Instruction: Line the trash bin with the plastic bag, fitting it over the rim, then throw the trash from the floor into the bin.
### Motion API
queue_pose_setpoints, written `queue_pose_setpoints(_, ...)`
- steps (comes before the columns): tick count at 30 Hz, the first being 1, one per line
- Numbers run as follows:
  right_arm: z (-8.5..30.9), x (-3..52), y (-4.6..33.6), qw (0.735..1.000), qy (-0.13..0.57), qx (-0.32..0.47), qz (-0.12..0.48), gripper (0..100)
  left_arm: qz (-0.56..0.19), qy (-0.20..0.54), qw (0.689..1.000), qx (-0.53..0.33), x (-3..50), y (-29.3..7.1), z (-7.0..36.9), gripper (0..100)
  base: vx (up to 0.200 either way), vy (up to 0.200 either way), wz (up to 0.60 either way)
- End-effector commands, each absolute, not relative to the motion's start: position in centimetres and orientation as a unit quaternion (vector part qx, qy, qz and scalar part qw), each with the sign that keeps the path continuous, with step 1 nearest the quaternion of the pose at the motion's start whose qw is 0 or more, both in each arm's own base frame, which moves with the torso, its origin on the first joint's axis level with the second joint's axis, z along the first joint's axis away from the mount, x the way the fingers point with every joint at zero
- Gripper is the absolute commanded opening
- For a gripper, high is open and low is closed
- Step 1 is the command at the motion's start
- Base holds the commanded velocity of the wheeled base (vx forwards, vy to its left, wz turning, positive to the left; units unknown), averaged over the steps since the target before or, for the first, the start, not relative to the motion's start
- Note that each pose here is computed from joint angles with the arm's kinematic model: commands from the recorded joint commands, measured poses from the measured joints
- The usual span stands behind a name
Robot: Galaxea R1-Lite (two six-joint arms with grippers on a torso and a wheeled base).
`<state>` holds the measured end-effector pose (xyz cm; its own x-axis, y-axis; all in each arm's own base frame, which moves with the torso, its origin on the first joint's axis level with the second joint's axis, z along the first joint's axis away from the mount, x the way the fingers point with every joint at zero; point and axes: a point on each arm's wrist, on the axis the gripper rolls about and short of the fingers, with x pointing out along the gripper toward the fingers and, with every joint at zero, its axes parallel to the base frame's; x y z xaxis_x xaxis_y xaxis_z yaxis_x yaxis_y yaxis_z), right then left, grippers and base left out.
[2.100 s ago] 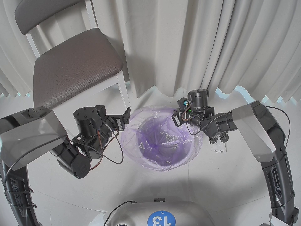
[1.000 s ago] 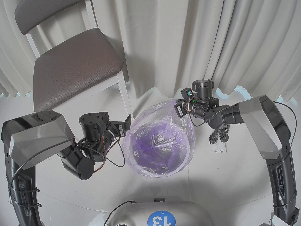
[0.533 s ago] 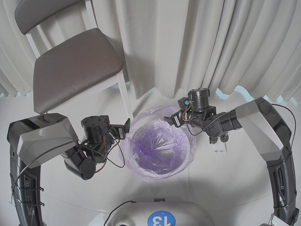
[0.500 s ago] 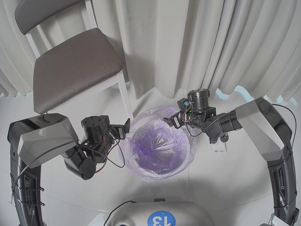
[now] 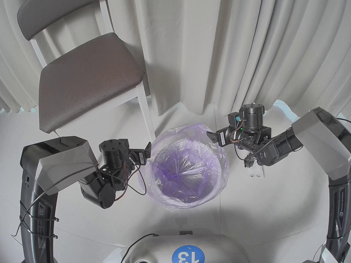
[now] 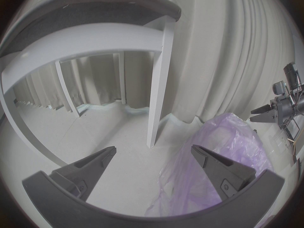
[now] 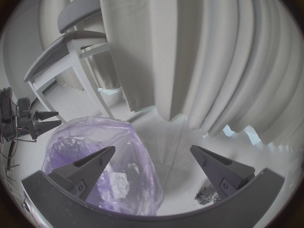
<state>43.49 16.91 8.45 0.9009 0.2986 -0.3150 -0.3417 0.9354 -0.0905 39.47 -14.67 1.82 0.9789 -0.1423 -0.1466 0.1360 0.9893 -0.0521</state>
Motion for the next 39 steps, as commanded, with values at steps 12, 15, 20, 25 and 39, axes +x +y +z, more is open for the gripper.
queue_pose_setpoints(12, 4.1, 45.0, 16.4, 0.970, 0.178, -0.069, 0.152, 100, -0.061, 0.109, 0.992, -0.017, 41.0, -13.5, -2.3, 100, 0.000, 0.000, 0.00)
queue_pose_setpoints(15, 3.2, 45.7, 16.0, 0.970, 0.182, -0.070, 0.147, 100, -0.063, 0.113, 0.991, -0.017, 41.1, -13.6, -2.8, 100, 0.000, 0.000, 0.00)
queue_pose_setpoints(20, 1.2, 46.8, 15.7, 0.969, 0.190, -0.070, 0.140, 100, -0.064, 0.132, 0.989, -0.011, 41.2, -13.7, -4.6, 100, 0.000, 0.000, 0.00)
queue_pose_setpoints(25, -0.2, 46.9, 15.7, 0.967, 0.201, -0.071, 0.140, 100, -0.066, 0.142, 0.988, -0.006, 41.1, -13.9, -5.7, 100, 0.000, 0.000, 0.00)
queue_pose_setpoints(39, -2.6, 47.9, 16.0, 0.967, 0.204, -0.068, 0.140, 100, -0.056, 0.144, 0.988, -0.003, 42.4, -13.9, -8.0, 100, 0.000, 0.000, 0.00)
